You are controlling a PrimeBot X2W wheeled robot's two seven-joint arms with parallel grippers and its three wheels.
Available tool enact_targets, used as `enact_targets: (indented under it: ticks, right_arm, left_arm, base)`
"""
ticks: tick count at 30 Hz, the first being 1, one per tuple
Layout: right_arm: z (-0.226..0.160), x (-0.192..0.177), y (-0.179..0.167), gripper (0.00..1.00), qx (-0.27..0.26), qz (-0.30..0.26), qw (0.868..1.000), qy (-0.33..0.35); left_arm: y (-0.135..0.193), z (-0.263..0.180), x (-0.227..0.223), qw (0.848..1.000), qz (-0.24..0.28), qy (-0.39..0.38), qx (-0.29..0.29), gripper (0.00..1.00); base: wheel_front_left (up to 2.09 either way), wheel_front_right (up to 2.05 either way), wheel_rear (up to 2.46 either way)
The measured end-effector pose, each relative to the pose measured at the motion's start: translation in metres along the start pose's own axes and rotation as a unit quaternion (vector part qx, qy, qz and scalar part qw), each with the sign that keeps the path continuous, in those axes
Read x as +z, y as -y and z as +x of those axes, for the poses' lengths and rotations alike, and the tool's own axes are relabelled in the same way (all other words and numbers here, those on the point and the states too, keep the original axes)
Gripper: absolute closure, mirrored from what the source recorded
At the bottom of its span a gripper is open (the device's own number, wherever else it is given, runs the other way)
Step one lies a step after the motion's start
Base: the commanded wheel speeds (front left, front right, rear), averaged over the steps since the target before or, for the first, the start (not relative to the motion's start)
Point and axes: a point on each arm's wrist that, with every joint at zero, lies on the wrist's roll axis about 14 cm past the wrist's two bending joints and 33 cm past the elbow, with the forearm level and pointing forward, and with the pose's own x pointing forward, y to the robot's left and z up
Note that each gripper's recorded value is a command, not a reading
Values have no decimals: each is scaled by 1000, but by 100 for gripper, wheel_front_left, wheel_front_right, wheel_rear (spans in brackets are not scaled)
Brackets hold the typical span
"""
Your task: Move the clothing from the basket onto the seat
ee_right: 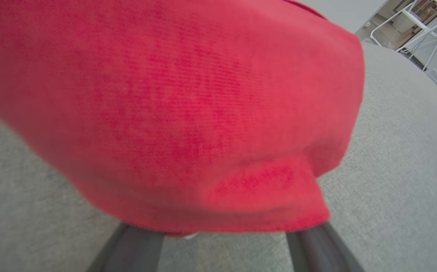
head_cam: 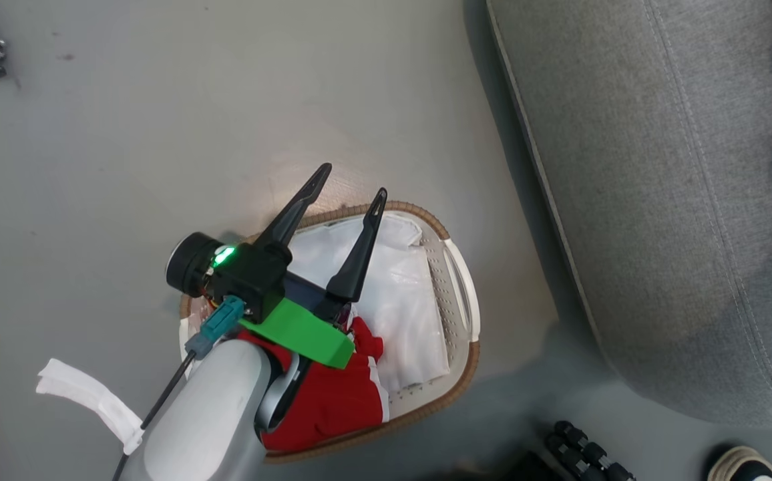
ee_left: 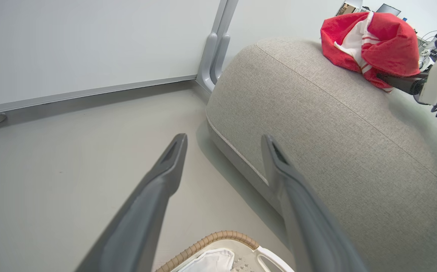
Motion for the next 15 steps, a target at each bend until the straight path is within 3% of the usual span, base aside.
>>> enact_targets:
  ticks: [6, 11, 15]
  right_arm:
    - [-39, -16, 4, 0, 2, 12, 1000, -5]
    - [-70, -2, 7, 0, 9, 31, 999, 28]
    - [-89, 22, -14, 0, 39, 62, 995, 73]
  left_arm:
    - [-6, -14, 17, 999, 15, 10, 34, 0]
    - [-6, -31, 38, 997, 28, 29, 65, 0]
    - [-15, -52, 58, 992, 46, 48, 106, 0]
  base:
    - [0, 0, 0]
    - [0, 0, 0]
    - [0, 0, 0]
